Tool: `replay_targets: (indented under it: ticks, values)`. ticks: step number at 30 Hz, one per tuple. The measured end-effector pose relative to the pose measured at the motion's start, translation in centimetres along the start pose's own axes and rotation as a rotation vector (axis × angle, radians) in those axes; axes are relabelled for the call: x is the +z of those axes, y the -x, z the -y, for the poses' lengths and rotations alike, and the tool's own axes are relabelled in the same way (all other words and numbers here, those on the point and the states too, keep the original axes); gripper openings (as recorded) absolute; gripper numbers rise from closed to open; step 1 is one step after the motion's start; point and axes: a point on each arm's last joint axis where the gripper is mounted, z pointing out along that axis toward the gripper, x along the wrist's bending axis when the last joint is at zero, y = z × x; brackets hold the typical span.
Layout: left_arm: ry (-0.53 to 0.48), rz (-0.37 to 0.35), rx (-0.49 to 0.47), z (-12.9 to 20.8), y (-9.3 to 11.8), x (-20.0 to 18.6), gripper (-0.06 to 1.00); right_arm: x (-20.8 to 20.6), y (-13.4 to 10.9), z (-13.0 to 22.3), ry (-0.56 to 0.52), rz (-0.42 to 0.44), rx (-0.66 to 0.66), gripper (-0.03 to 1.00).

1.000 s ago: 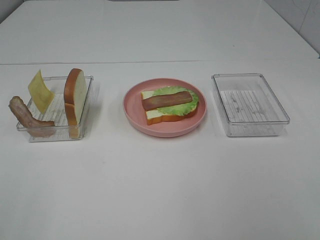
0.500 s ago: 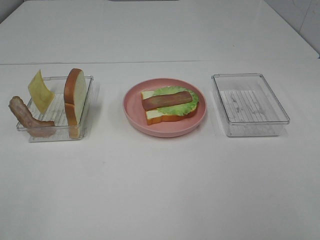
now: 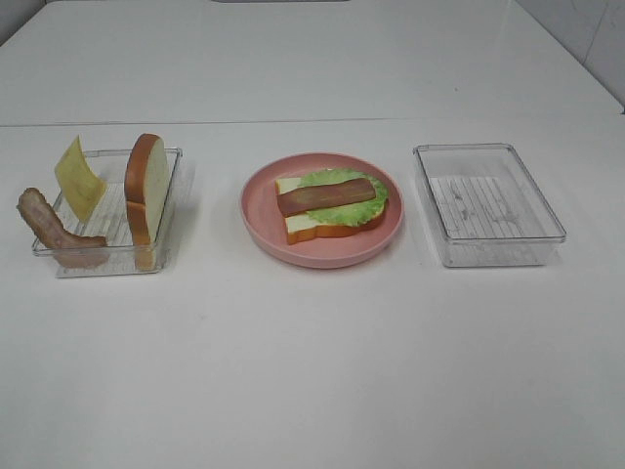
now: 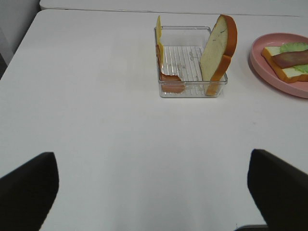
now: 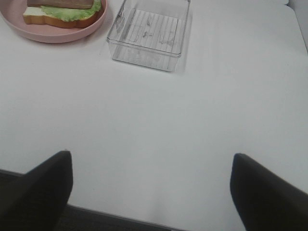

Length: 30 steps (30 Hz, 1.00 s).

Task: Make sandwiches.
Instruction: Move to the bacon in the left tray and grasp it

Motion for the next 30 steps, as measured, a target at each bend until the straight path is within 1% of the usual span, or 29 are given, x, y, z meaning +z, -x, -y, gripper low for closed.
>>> replay_targets:
  ticks: [26,30]
  values:
    - [0.0,0.0,0.0,0.0,0.0,0.0,0.99,0.0,0.0,0.0,0.0,0.0,0.0,0.87]
    - [0.0,0.019,-0.01,0.0,0.17,0.0,0.99,0.0,0.0,0.0,0.0,0.0,0.0,0.87]
